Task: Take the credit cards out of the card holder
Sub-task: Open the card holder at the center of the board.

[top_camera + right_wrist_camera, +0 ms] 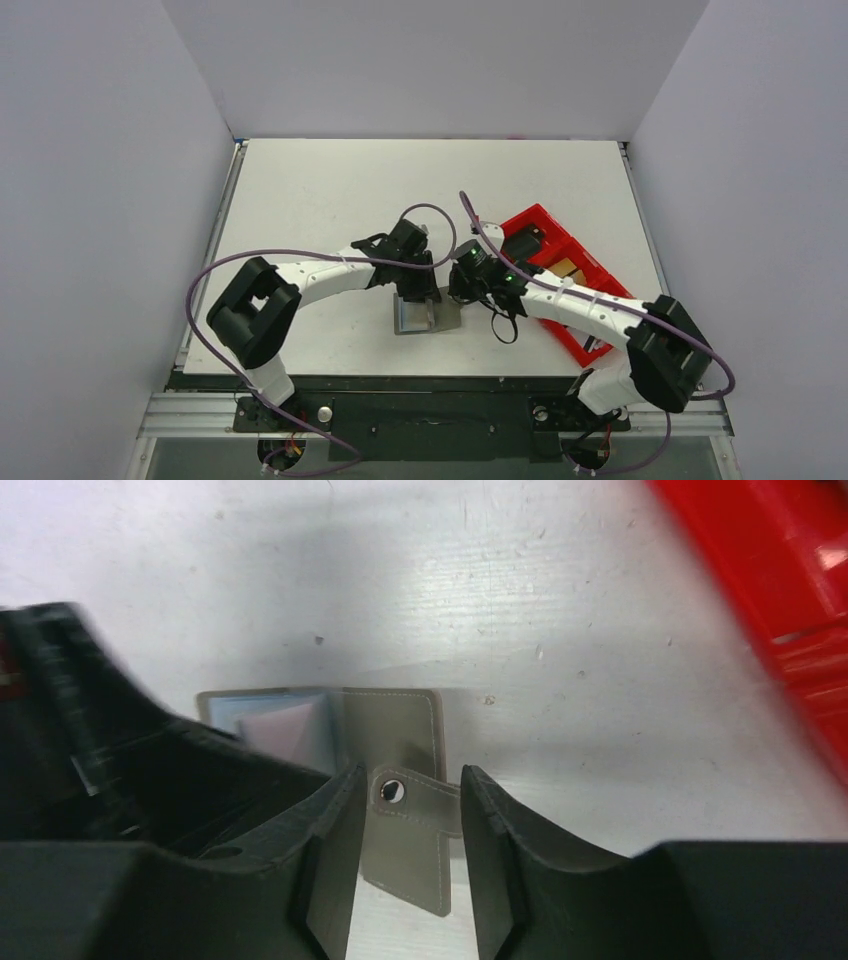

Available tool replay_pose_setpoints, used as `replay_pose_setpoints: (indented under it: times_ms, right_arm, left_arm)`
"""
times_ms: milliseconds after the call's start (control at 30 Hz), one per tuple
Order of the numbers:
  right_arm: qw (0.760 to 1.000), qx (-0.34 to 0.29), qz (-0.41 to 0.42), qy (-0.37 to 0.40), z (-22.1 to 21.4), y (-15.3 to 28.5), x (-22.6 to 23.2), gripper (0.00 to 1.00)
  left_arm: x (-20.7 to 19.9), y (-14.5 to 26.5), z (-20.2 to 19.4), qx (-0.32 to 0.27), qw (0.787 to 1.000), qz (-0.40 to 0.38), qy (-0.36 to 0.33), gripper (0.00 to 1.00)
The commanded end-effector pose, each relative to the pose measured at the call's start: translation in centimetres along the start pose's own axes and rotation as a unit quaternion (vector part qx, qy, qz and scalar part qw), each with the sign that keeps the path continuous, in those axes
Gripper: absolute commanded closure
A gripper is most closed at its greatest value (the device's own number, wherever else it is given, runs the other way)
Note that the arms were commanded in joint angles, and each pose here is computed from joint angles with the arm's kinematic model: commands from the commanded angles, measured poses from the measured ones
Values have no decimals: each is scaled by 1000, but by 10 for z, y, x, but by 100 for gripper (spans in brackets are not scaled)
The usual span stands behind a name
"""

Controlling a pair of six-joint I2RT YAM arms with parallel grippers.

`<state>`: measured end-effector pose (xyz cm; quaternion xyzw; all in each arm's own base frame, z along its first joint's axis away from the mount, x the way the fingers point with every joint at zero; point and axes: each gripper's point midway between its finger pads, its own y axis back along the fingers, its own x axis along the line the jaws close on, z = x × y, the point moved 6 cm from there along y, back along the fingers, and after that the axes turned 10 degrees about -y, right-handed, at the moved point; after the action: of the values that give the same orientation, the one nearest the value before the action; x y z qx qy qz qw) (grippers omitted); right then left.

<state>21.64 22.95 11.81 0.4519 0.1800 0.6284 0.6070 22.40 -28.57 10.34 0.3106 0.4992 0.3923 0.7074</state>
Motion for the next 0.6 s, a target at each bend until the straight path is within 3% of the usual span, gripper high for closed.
replay_pose_setpoints:
  times_ms: [0,133,567]
  right_arm:
    - [998,-56,9,-18,28,31,2,63]
    - [997,-73,13,-23,35,49,-4,60]
    - [996,-75,29,-30,27,67,-25,59]
  left_arm:
    - [-27,-1,17,-23,999,-38,-15,71]
    - [-37,-10,14,-14,999,-43,-24,71]
    - [-50,-35,13,4,998,-50,-29,46]
